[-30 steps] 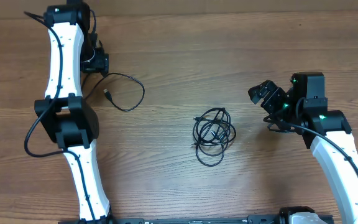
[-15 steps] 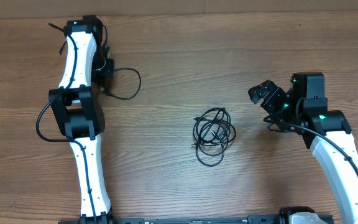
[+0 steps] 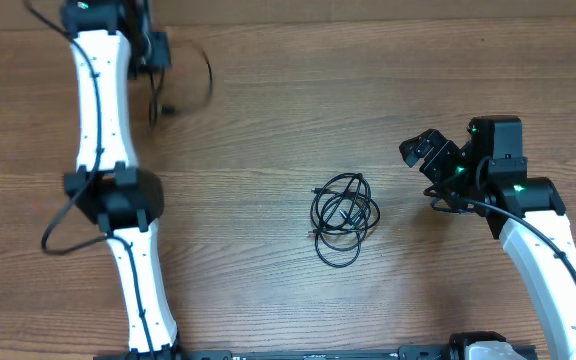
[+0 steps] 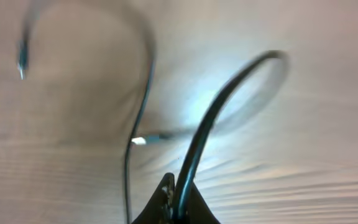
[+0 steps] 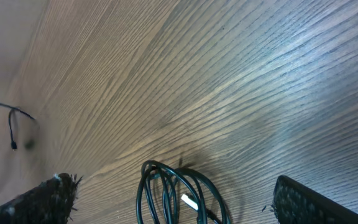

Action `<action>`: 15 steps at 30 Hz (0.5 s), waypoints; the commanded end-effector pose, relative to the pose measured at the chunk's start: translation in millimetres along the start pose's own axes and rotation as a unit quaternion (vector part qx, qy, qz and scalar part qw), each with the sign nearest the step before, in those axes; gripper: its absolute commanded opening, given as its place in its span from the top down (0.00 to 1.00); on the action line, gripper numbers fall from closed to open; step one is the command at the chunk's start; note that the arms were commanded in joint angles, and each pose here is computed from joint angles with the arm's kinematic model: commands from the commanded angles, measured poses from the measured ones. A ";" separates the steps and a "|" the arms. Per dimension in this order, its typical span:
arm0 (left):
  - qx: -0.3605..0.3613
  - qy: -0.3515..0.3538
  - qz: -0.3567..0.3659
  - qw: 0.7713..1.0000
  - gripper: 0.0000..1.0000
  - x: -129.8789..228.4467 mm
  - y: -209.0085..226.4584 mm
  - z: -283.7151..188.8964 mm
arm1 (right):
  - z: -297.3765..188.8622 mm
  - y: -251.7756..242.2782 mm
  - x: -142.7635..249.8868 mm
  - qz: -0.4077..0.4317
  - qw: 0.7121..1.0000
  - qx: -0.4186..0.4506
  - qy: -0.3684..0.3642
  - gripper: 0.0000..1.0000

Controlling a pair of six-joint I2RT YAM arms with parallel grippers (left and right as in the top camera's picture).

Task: Untangle cables
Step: 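Lift and drag the cable to the upper left corner, then release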

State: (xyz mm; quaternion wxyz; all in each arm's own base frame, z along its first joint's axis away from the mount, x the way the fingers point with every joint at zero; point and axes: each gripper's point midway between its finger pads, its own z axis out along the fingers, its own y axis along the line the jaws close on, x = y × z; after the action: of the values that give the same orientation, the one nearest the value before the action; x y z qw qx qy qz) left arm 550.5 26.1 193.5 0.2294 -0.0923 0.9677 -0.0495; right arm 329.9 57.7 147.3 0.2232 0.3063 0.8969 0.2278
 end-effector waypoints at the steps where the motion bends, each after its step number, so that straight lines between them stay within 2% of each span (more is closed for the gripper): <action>1: 0.147 -0.141 -0.058 0.977 0.96 -44.4 -53.5 -129.6 | -5.2 5.9 -6.2 -0.006 1.000 -0.008 -0.012 0.00; 5: 0.251 -0.207 -0.050 0.944 0.96 -61.8 -90.3 -196.2 | -5.2 5.9 -6.2 -0.006 1.000 -0.008 -0.012 0.00; 9: 0.348 -0.192 -0.041 0.917 0.96 -57.0 -130.1 -220.7 | -5.2 6.0 -6.2 -0.006 1.000 -0.008 -0.012 0.00; 11: 0.370 -0.184 -0.029 0.910 0.96 -53.5 -146.7 -221.3 | -5.2 6.0 -6.2 -0.006 1.000 -0.008 -0.012 0.00; 15: 0.369 -0.191 -0.014 0.910 0.96 -53.7 -167.6 -216.2 | -5.2 6.0 -6.2 -0.006 1.000 -0.008 -0.012 0.00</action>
State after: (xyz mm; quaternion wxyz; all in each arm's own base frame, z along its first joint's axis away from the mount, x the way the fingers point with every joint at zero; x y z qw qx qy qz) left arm 519.3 -84.4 447.3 0.4590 -0.0351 0.8151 -0.3517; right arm 329.9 57.8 147.4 0.2233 0.3062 0.8969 0.2280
